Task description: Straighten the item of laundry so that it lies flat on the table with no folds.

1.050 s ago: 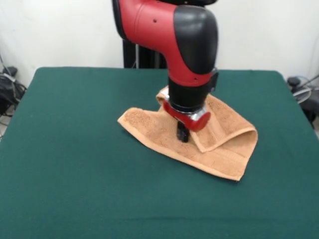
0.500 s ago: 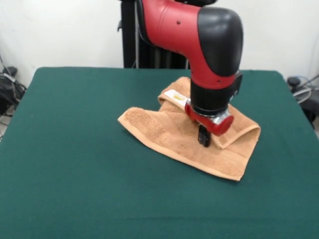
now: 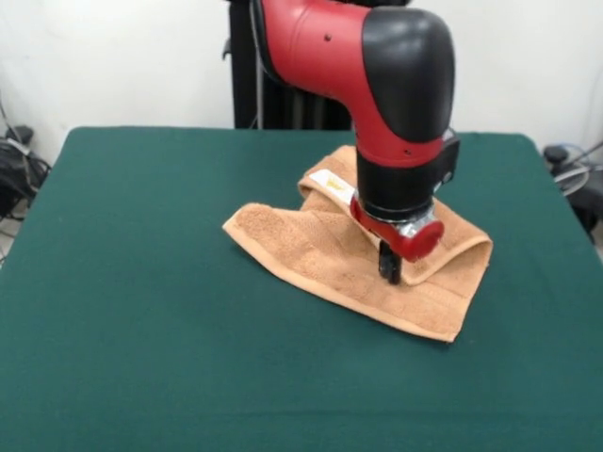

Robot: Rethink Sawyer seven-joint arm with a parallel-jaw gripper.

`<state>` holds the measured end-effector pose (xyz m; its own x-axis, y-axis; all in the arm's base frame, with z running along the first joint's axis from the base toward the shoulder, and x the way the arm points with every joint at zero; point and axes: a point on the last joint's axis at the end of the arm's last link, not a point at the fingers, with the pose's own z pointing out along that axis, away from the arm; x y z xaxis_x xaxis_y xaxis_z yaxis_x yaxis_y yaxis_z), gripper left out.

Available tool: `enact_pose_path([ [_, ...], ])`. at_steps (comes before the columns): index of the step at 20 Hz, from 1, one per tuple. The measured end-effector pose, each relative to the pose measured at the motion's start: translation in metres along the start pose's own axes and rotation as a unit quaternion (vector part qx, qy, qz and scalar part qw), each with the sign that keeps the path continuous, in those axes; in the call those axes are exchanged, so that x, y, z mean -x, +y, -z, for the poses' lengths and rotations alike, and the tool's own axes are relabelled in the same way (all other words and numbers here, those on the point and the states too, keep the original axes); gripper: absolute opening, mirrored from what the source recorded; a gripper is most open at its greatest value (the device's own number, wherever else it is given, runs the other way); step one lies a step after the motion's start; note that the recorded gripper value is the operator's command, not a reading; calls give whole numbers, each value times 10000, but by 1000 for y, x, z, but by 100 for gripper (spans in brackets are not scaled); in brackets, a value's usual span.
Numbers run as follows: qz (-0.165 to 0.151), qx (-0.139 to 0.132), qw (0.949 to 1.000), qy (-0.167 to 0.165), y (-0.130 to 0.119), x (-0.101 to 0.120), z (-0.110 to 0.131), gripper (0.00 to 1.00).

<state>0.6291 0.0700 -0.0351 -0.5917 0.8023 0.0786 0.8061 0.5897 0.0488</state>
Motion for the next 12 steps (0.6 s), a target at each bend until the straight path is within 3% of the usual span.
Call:
enact_pose_path([
  [6, -72, 145, 9998, 153, 12, 0, 31, 0],
  [12, 124, 116, 9959, 891, 28, -31, 70, 0],
])
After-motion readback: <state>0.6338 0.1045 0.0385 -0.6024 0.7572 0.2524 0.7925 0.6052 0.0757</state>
